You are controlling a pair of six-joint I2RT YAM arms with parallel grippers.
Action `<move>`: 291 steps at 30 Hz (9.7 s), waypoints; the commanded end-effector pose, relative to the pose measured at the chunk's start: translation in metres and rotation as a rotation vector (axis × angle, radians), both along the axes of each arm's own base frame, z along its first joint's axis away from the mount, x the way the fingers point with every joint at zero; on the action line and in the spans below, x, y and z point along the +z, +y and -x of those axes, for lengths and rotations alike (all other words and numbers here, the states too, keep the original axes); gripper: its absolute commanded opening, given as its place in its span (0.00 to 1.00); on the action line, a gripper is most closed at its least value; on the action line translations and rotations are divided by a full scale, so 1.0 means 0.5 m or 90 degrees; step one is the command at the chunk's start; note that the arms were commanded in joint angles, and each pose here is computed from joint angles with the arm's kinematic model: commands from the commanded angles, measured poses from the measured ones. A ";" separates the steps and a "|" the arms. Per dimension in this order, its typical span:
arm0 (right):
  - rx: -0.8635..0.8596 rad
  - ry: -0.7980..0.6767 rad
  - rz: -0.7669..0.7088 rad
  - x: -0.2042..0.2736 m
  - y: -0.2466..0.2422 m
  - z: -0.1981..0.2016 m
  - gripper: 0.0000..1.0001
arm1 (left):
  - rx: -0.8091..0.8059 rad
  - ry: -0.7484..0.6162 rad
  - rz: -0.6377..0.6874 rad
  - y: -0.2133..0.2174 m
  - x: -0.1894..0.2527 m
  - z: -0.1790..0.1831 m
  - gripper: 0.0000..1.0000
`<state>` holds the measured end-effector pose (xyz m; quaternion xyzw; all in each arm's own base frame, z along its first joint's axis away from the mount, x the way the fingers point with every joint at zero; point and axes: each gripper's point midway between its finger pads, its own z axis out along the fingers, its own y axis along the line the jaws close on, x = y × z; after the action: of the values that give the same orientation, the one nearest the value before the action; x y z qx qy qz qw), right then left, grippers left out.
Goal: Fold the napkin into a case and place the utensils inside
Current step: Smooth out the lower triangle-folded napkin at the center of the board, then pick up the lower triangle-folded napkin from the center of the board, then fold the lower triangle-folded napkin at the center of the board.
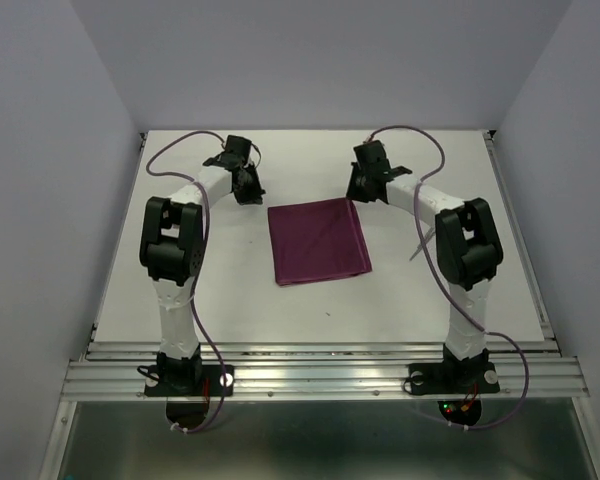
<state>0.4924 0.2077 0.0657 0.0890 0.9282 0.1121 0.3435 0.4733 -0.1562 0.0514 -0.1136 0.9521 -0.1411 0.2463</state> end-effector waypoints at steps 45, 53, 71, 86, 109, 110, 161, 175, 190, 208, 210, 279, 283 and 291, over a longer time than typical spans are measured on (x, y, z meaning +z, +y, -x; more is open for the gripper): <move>-0.116 0.032 -0.076 -0.020 -0.177 0.244 0.34 | -0.229 -0.084 -0.079 -0.349 0.147 0.107 0.60; -0.158 0.008 -0.080 0.008 -0.252 0.230 0.52 | -0.263 -0.104 -0.131 -0.432 0.131 0.116 0.69; -0.162 0.014 -0.081 0.005 -0.264 0.230 0.54 | -0.250 -0.100 -0.255 -0.447 0.029 0.122 0.69; -0.162 0.009 -0.077 0.015 -0.268 0.236 0.55 | -0.260 -0.077 -0.286 -0.445 -0.051 0.115 0.64; -0.089 -0.002 -0.174 0.056 -0.200 0.246 0.55 | -0.309 -0.027 0.027 -0.463 0.004 0.114 0.00; -0.082 0.006 -0.186 0.050 -0.187 0.253 0.58 | -0.302 -0.019 0.045 -0.455 0.003 0.114 0.00; 0.079 0.097 -0.087 -0.064 0.143 0.327 0.16 | -0.165 -0.063 0.365 -0.368 0.113 0.032 0.00; 0.025 0.075 0.135 -0.039 0.029 0.318 0.15 | -0.168 -0.077 0.400 -0.373 0.093 0.035 0.00; 0.016 0.017 0.236 -0.010 0.032 0.347 0.32 | -0.209 -0.093 0.427 -0.362 0.092 0.064 0.00; 0.105 -0.022 0.030 0.041 0.168 0.351 0.48 | -0.249 -0.091 0.433 -0.348 0.059 0.094 0.00; 0.117 -0.011 0.024 0.033 0.177 0.355 0.47 | -0.250 -0.090 0.434 -0.348 0.059 0.096 0.00; 0.174 0.044 -0.028 -0.050 0.235 0.374 0.33 | -0.087 0.031 0.126 -0.125 -0.007 0.180 0.00; 0.168 0.033 -0.014 -0.042 0.238 0.356 0.37 | -0.083 0.054 0.113 -0.118 -0.039 0.195 0.00; 0.165 0.017 0.044 -0.032 0.238 0.318 0.43 | -0.083 0.079 0.086 -0.105 -0.075 0.202 0.00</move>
<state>0.3212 0.3231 0.0380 -0.0281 0.9445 0.1448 0.2936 0.3771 -0.2141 0.0245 -0.0847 0.9523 -0.2339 0.1768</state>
